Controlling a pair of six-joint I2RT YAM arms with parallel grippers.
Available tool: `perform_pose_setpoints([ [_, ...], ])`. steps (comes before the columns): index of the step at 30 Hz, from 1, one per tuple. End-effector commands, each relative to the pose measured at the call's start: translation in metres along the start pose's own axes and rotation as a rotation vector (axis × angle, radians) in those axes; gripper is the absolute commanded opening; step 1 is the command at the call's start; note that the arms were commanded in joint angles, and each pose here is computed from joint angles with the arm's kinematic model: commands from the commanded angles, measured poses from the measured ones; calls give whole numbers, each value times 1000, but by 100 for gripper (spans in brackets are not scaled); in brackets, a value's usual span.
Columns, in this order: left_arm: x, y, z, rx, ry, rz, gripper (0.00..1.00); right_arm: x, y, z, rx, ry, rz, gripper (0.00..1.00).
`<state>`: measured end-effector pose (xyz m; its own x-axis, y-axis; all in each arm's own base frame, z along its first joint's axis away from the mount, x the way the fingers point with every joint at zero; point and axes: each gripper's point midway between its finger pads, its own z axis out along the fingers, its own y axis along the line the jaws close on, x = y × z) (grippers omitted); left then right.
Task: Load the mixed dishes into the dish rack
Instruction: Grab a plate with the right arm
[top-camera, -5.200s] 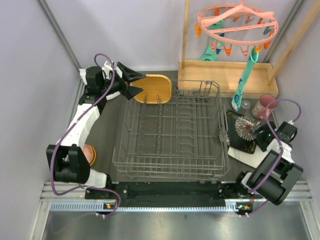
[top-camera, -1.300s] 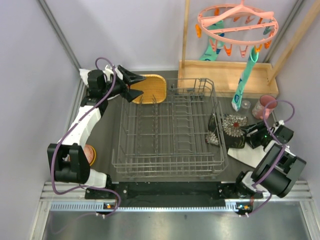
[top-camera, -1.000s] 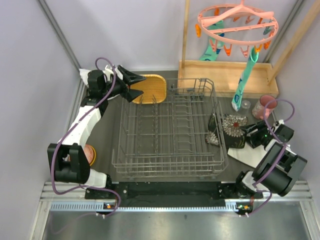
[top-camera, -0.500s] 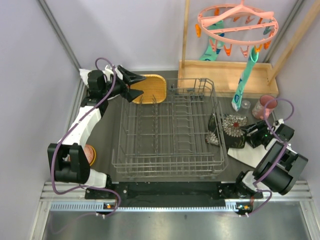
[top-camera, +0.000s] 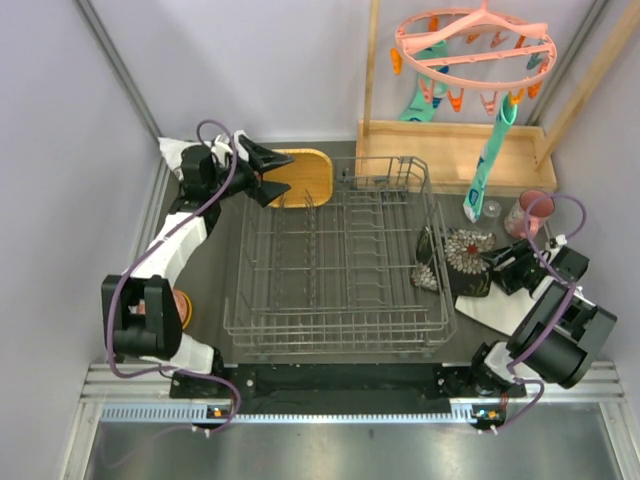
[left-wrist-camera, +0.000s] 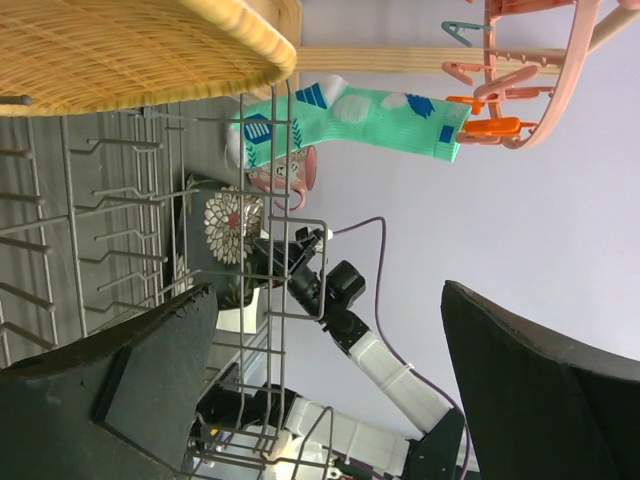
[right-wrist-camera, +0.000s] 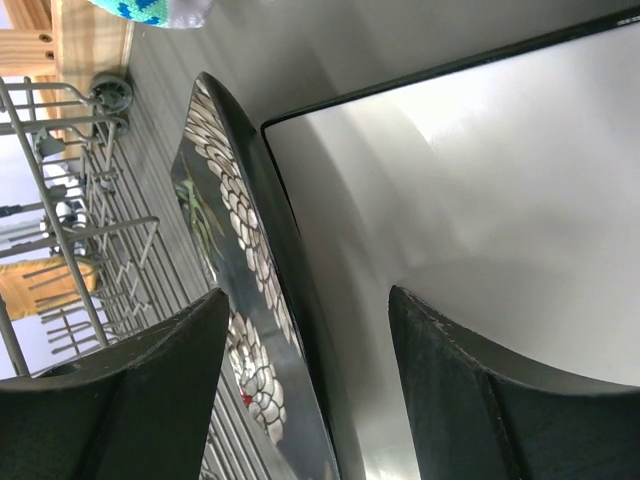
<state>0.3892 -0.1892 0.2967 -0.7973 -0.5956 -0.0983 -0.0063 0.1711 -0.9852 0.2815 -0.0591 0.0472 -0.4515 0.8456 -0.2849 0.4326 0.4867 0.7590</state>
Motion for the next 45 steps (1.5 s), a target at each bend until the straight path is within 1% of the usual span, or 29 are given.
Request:
perform_pose_setpoints([
  [1,-1,-7,6,66,30,32,97,12,-36,5,141,33,-17,67],
  [12,-2,-16,9,102,57,57,96,19,-36,11,113,89,-1,67],
  [21,0,-12,6,97,64,48,96,27,-33,20,173,149,-78,67],
  [30,-3,-9,1,93,54,43,96,28,-36,22,191,163,-69,67],
  [33,-3,-10,1,95,54,44,96,29,-37,23,191,168,-65,60],
  [34,-4,-9,1,93,52,42,96,30,-38,23,193,171,-63,54],
  [38,-3,-10,1,94,53,41,96,31,-39,24,191,180,-51,43],
  [40,-3,-10,1,93,53,40,96,31,-39,25,189,181,-53,39],
  [45,-3,-10,0,93,52,40,96,31,-40,25,197,183,-50,34],
])
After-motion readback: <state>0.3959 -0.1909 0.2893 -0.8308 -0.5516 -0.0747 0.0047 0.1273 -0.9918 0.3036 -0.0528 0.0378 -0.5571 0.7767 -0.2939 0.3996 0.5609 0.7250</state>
